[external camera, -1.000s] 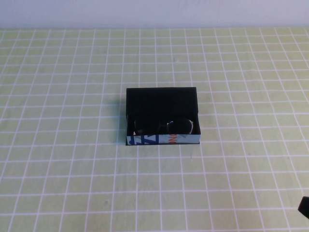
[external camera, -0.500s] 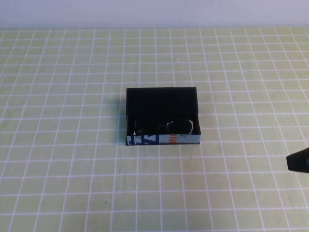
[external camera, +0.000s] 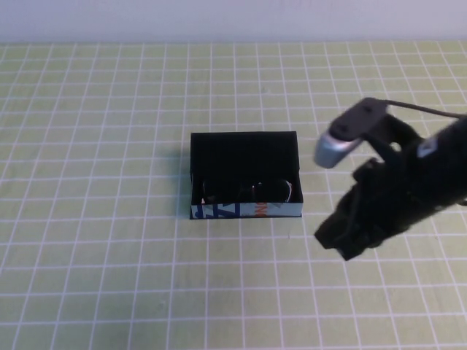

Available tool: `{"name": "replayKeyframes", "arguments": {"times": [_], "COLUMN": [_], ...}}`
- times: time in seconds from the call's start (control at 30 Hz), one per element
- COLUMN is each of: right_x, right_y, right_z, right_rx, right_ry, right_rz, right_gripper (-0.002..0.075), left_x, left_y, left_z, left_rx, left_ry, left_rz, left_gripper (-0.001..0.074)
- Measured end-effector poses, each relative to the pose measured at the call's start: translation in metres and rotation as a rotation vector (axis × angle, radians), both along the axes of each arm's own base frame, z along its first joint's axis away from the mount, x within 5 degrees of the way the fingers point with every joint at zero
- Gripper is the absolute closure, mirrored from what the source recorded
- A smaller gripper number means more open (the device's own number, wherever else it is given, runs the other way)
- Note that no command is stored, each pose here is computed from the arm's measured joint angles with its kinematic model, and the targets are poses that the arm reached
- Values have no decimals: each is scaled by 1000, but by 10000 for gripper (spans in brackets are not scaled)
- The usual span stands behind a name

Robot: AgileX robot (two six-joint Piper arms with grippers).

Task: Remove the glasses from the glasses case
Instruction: Pick up the glasses from the glasses case

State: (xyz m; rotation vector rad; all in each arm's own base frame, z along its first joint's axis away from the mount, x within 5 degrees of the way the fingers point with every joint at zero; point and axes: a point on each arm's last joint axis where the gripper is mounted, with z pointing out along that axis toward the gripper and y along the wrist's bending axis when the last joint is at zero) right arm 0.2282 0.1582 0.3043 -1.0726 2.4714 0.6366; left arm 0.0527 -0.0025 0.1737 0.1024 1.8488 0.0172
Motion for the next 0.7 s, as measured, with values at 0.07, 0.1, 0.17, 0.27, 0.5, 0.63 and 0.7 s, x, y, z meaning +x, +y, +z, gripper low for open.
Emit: {"name": "replayKeyframes", "arguments": {"times": [0.07,0.1,0.17,0.27,0.5,0.63,0.7], "right_x": [11,16,26,43,85,103,109], "right_y": [23,33,54,78,105,115,118], "right_z": [1,4,4,-1,-12,-25,-30], "right_rx": [-35,-46,-83,-138,-275,-319,-332], "right_ry": [-31,-46,-56,-80,-189,-221,-232], "right_rz": [106,146,245,380,546,591,605], "right_gripper": [743,743,743,743,701,585,515], "left_x": [0,0,0,0,0,0,0], "left_y": [0,0,0,0,0,0,0], "left_z": [0,0,0,0,0,0,0], "left_rx": [0,0,0,0,0,0,0], "left_ry": [0,0,0,0,0,0,0], "left_rz": [0,0,0,0,0,0,0], "left_gripper": [739,739,739,739,739,739,739]}}
